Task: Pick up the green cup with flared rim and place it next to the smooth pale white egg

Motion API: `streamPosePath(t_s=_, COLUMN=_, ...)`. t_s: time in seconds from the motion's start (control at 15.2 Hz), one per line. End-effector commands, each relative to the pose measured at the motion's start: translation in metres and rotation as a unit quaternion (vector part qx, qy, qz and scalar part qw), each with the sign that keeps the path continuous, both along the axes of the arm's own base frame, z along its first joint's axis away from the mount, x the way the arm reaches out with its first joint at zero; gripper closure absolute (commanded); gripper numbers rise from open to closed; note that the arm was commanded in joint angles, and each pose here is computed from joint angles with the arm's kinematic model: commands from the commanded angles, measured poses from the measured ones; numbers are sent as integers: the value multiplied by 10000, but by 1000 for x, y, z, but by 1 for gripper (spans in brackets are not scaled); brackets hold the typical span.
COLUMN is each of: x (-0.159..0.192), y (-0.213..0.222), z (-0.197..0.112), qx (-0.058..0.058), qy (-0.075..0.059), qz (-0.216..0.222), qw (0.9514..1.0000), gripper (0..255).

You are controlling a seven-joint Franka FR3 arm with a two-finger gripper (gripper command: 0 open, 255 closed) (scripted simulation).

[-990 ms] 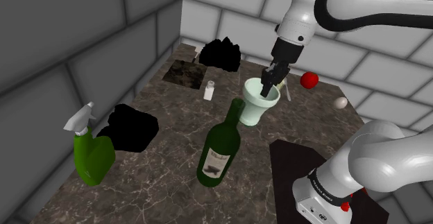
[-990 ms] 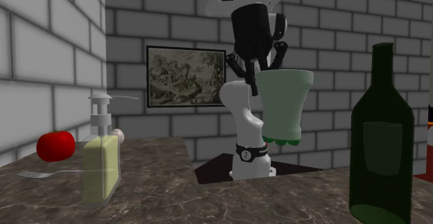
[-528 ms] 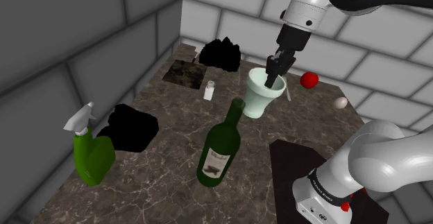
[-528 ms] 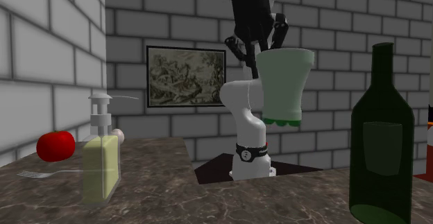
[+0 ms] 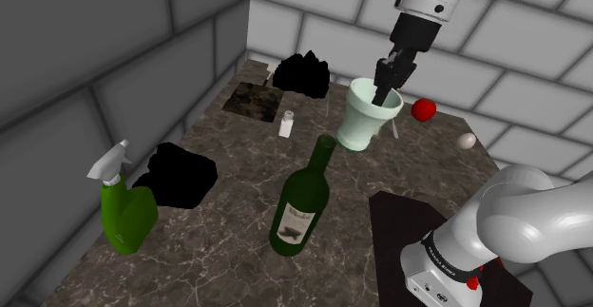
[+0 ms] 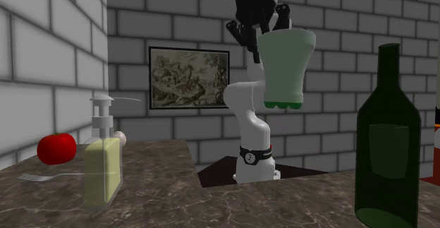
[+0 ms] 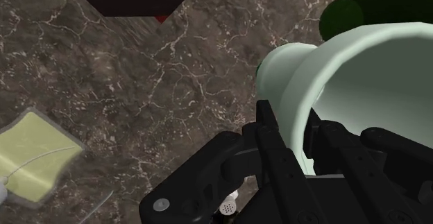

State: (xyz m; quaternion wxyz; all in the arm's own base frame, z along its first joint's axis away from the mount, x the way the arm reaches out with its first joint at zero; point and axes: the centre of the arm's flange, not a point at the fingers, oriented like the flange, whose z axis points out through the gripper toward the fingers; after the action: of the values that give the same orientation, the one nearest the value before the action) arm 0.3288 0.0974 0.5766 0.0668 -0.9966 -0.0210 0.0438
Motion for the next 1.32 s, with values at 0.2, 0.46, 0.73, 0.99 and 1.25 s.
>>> streamPosePath(t_s=0.2, x=-22, y=-55, z=2, qx=1, qy=0, qz=1, qw=10000, gripper=255)
streamPosePath(t_s=0.46, x=-43, y=-103, z=2, qx=1, qy=0, qz=1, qw=10000, gripper=255)
streamPosePath(t_s=0.73, x=-63, y=-152, z=2, qx=1, qy=0, qz=1, qw=10000, gripper=255)
streamPosePath(t_s=0.99, x=-83, y=-201, z=2, qx=1, qy=0, qz=1, qw=10000, gripper=255)
streamPosePath(t_s=1.25, x=-103, y=-250, z=2, qx=1, qy=0, qz=1, qw=10000, gripper=255)
